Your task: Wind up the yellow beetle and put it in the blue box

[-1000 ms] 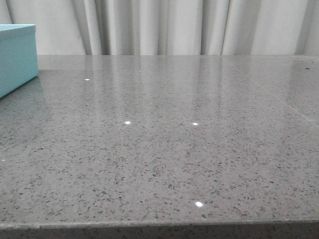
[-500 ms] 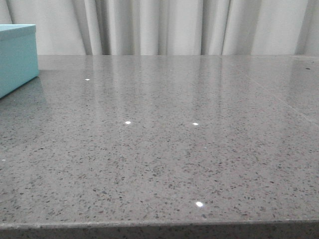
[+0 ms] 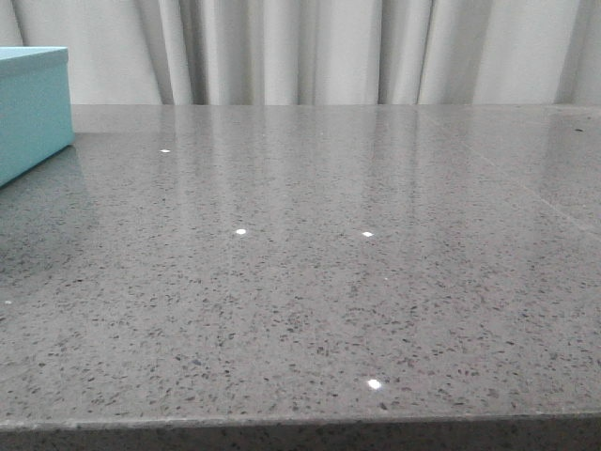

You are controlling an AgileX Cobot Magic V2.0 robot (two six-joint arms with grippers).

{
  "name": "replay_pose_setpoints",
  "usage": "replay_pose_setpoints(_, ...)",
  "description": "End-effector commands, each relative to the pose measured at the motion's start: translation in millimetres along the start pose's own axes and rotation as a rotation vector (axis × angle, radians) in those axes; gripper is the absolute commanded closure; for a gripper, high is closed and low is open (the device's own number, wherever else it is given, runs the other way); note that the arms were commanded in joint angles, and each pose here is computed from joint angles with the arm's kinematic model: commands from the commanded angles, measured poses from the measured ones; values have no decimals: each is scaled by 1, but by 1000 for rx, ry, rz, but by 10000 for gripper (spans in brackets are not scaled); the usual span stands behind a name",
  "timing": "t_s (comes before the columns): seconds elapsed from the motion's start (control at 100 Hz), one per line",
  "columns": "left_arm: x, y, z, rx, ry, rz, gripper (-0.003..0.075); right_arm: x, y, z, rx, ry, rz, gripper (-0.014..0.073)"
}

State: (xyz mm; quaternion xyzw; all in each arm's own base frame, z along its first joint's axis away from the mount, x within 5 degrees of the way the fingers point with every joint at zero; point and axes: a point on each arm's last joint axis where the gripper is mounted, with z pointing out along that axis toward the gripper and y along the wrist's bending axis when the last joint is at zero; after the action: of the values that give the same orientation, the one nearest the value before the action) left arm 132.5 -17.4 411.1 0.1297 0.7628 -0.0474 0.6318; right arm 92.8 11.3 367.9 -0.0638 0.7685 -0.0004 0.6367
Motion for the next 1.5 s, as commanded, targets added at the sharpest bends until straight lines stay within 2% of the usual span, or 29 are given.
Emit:
replay_pose_setpoints(0.0,11,-4,-24,-77,-152,-30,204,-10,1,-2,-19,-116,-61,160)
replay_pose_setpoints(0.11,46,-13,-44,-124,-208,-31,204,4,3,-3,-62,-152,-59,160)
replay_pose_setpoints(0.32,108,-32,-70,-127,-296,-61,204,43,-6,-8,-42,-162,-67,160)
replay_pose_setpoints(0.49,141,-39,-76,-140,-356,-60,206,54,-15,-18,-47,-208,-34,160)
replay_pose_setpoints(0.64,145,-35,-70,-157,-334,-74,257,54,-18,-21,-41,-220,-20,174)
replay_pose_setpoints(0.74,145,-35,-70,-158,-336,-74,339,54,-18,-21,-44,-222,-20,283)
replay_pose_setpoints(0.84,145,-35,-70,-158,-336,-74,472,54,-18,-21,-47,-223,-20,488)
replay_pose_setpoints(0.93,145,-35,-70,-160,-337,-75,642,54,-18,-21,-47,-223,-20,667)
replay_pose_setpoints(0.98,145,-35,-70,-160,-337,-75,739,54,-18,-21,-47,-223,-20,659)
replay_pose_setpoints(1.49,144,-35,-70,-161,-338,-75,738,54,-18,-21,-47,-223,-20,663)
